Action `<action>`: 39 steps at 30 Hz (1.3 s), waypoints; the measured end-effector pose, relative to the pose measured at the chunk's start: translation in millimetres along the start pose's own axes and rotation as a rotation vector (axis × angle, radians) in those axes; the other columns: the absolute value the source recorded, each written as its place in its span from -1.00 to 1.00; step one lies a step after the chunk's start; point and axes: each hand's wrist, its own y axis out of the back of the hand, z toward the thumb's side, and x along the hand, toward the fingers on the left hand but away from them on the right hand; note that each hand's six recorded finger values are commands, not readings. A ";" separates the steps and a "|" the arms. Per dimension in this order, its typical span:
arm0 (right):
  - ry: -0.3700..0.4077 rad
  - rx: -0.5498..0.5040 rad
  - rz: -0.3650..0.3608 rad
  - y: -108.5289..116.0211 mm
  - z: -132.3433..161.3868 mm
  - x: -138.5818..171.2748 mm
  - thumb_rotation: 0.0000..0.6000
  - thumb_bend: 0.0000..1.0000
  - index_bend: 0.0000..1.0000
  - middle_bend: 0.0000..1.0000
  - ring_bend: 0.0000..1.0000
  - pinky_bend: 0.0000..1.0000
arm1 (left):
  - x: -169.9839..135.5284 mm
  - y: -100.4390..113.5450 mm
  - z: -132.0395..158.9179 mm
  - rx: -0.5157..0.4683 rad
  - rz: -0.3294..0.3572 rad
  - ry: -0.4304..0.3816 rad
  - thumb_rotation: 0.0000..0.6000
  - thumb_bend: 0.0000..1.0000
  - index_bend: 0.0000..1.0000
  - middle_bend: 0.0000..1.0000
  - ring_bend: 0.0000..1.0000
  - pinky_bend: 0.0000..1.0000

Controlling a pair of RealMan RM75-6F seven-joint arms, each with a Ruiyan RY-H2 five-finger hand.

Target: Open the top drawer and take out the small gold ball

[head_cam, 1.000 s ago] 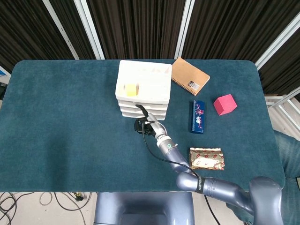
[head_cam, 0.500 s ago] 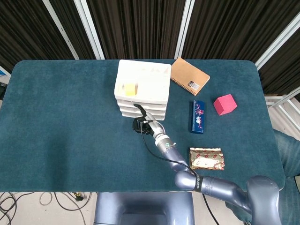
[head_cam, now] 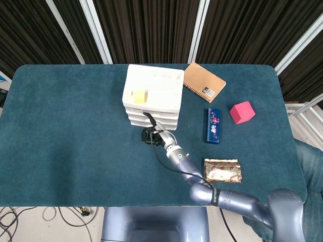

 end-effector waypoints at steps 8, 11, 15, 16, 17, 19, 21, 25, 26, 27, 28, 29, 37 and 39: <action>0.001 -0.013 0.017 -1.5 0.7 0.7 1.00 0.43 -0.97 0.29 0.56 0.75 | 0.1 0.0 0.0 0.001 0.000 0.001 1.00 -0.54 -0.76 -1.00 -1.00 -1.00; 0.002 -0.017 0.022 -0.7 1.3 0.7 1.00 0.43 -0.97 0.29 0.56 0.75 | 0.1 0.1 0.0 0.001 0.000 0.001 1.00 -0.54 -0.76 -1.00 -1.00 -1.00; 0.004 -0.020 0.023 0.5 1.7 0.7 1.00 0.43 -0.96 0.30 0.56 0.75 | 0.1 -0.1 -0.1 0.001 -0.001 0.002 1.00 -0.54 -0.76 -1.00 -1.00 -1.00; 0.004 -0.023 0.027 0.3 2.1 1.0 1.00 0.43 -0.95 0.29 0.56 0.75 | 0.2 -0.1 0.0 0.001 -0.001 0.001 1.00 -0.54 -0.76 -1.00 -1.00 -1.00; 0.004 -0.023 0.029 0.2 2.2 1.1 1.00 0.43 -0.95 0.29 0.56 0.75 | 0.2 0.0 0.0 0.001 -0.001 0.001 1.00 -0.54 -0.76 -1.00 -1.00 -1.00; 0.003 -0.025 0.039 0.0 2.4 1.6 1.00 0.43 -0.94 0.29 0.56 0.75 | 0.1 0.1 -0.2 0.001 0.000 0.002 1.00 -0.54 -0.76 -1.00 -1.00 -1.00; 0.003 -0.025 0.045 0.3 2.6 2.1 1.00 0.43 -0.94 0.29 0.56 0.75 | 0.3 0.2 -0.5 0.000 0.000 0.003 1.00 -0.54 -0.76 -1.00 -1.00 -1.00; 0.006 -0.022 0.047 1.1 2.2 3.0 1.00 0.43 -0.94 0.29 0.56 0.75 | 0.3 0.3 -0.4 0.002 0.001 0.003 1.00 -0.54 -0.76 -1.00 -1.00 -1.00; 0.006 -0.022 0.048 1.1 2.2 3.1 1.00 0.43 -0.94 0.29 0.56 0.75 | 0.3 0.4 -0.3 0.002 0.001 0.003 1.00 -0.54 -0.76 -1.00 -1.00 -1.00; 0.007 -0.022 0.049 0.8 2.2 3.3 1.00 0.43 -0.94 0.29 0.56 0.75 | 0.2 0.5 -0.3 0.002 0.002 0.003 1.00 -0.54 -0.76 -1.00 -1.00 -1.00; 0.007 -0.021 0.051 0.4 2.2 3.6 1.00 0.43 -0.94 0.29 0.56 0.75 | 0.2 0.5 -0.4 0.002 0.002 0.003 1.00 -0.54 -0.76 -1.00 -1.00 -1.00; 0.008 -0.021 0.052 0.0 2.3 3.8 1.00 0.43 -0.94 0.29 0.56 0.75 | 0.2 0.5 -0.6 0.002 0.002 0.004 1.00 -0.54 -0.76 -1.00 -1.00 -1.00; 0.009 -0.024 0.061 -2.5 1.7 5.5 1.00 0.43 -0.94 0.29 0.56 0.75 | 0.3 0.7 0.2 0.003 0.004 0.001 1.00 -0.54 -0.76 -1.00 -1.00 -1.00; 0.008 -0.022 0.063 -3.1 1.4 5.7 1.00 0.43 -0.94 0.29 0.56 0.75 | 0.2 0.6 0.2 0.004 0.003 0.000 1.00 -0.54 -0.76 -1.00 -1.00 -1.00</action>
